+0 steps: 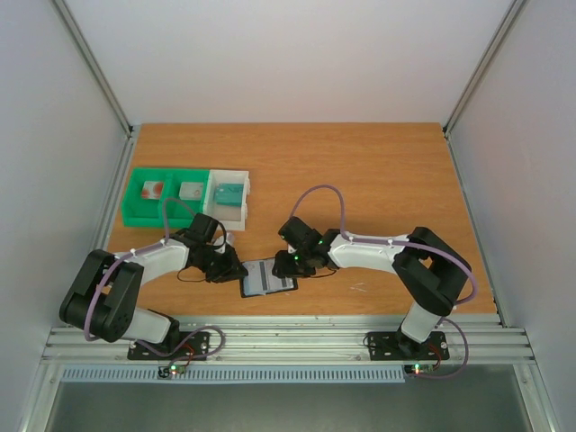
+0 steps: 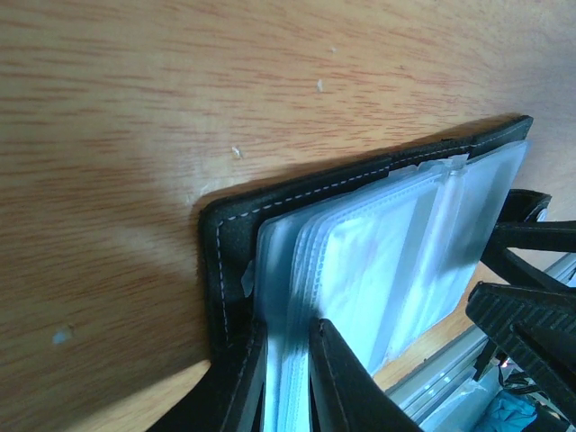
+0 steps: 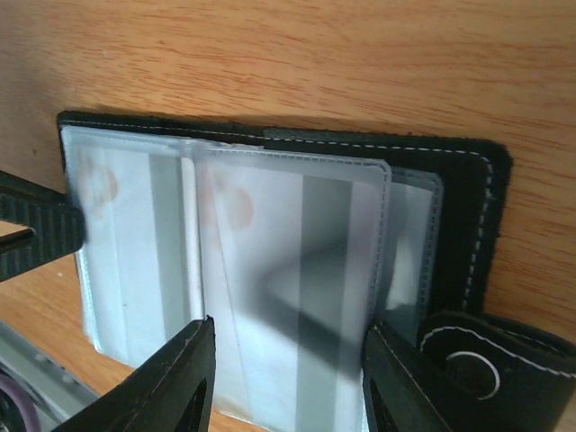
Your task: Take the credit cards out of the card holder
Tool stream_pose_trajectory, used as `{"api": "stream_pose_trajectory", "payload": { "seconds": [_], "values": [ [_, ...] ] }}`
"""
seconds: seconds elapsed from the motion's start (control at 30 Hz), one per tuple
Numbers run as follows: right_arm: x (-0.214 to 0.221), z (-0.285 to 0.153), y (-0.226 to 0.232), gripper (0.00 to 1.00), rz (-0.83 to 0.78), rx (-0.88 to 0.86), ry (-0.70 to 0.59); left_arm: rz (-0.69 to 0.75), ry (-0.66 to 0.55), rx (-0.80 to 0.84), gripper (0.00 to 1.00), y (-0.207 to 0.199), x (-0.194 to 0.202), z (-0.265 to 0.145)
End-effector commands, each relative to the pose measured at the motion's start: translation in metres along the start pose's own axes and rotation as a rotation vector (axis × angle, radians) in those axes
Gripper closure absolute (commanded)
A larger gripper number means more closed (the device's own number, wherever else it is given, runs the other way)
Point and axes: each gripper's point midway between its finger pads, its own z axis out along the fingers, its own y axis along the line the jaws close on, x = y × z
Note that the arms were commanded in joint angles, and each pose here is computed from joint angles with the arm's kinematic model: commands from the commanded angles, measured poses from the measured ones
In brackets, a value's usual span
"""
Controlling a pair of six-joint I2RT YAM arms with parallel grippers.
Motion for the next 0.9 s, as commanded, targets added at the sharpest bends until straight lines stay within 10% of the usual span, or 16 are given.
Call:
{"api": "stream_pose_trajectory", "payload": {
  "seconds": [0.0, 0.87],
  "values": [
    [-0.001, 0.004, 0.013, 0.54, 0.005, -0.077, 0.006, 0.0, -0.002, -0.042, 0.85, 0.015, 0.001, 0.011],
    [-0.004, -0.011, 0.065, 0.57, -0.011, -0.343, 0.037, 0.003, -0.049, -0.021, 0.82, 0.002, -0.002, -0.004]
  ]
}}
